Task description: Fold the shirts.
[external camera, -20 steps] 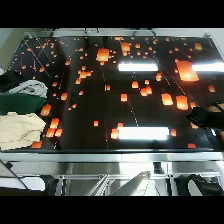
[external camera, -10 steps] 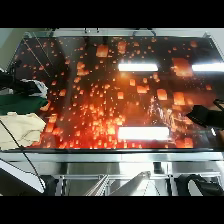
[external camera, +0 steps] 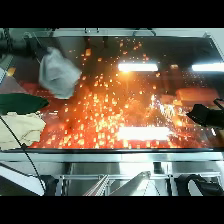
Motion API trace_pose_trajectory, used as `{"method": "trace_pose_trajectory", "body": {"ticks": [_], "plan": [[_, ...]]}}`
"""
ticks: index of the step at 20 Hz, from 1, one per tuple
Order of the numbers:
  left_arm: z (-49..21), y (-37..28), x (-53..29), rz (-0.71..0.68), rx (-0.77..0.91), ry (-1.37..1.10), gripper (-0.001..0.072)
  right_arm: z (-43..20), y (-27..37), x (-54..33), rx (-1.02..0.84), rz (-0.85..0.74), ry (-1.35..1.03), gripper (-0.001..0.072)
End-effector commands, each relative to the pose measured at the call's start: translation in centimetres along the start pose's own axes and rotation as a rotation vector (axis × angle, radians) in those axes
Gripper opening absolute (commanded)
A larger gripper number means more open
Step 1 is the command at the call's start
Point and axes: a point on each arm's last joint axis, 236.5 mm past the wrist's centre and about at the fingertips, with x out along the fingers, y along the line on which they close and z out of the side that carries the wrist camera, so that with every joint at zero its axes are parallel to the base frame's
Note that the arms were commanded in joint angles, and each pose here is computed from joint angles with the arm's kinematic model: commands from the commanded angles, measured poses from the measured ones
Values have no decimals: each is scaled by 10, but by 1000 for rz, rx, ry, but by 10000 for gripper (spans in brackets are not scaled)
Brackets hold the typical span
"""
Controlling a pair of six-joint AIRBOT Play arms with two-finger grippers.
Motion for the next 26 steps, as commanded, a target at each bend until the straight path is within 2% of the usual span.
{"method": "trace_pose_trajectory", "body": {"ticks": [1,4,8,9,10,11,12,13,16,17,18,19,22,23,26], "plan": [[40,-159,-9,-281,135,-131,21,0,0,0,-1,0,-1,16],[-5,-216,16,-365,148,-3,21,0,0,0,-1,0,-1,16],[-88,-250,65,-483,28,252,23,0,0,0,-6,0,0,16],[-108,-254,77,-498,-1,302,61,0,0,0,-8,0,0,16],[-124,-256,86,-505,-29,339,300,-1,0,0,-8,0,3,16],[-138,-255,93,-508,-57,371,456,-3,0,0,-8,-1,11,16],[-145,-252,95,-507,-78,389,659,-3,0,0,-8,-2,11,16],[-148,-246,94,-499,-117,404,720,-3,-1,0,-8,-2,12,23],[-155,-221,69,-488,-183,475,715,-10,-1,5,-1,0,56,28],[-167,-204,61,-436,-217,531,709,-16,5,8,-27,31,92,120],[-179,-185,58,-368,-237,564,709,-23,20,11,-66,104,129,311],[-192,-161,59,-285,-251,577,710,-30,40,14,-94,205,160,375],[-211,-105,75,-131,-349,510,710,-44,106,22,-116,532,220,369],[-215,-91,82,-105,-382,486,710,-51,117,29,-116,577,247,369],[-232,-54,107,-67,-419,476,709,-79,135,75,-136,559,335,369]]}}
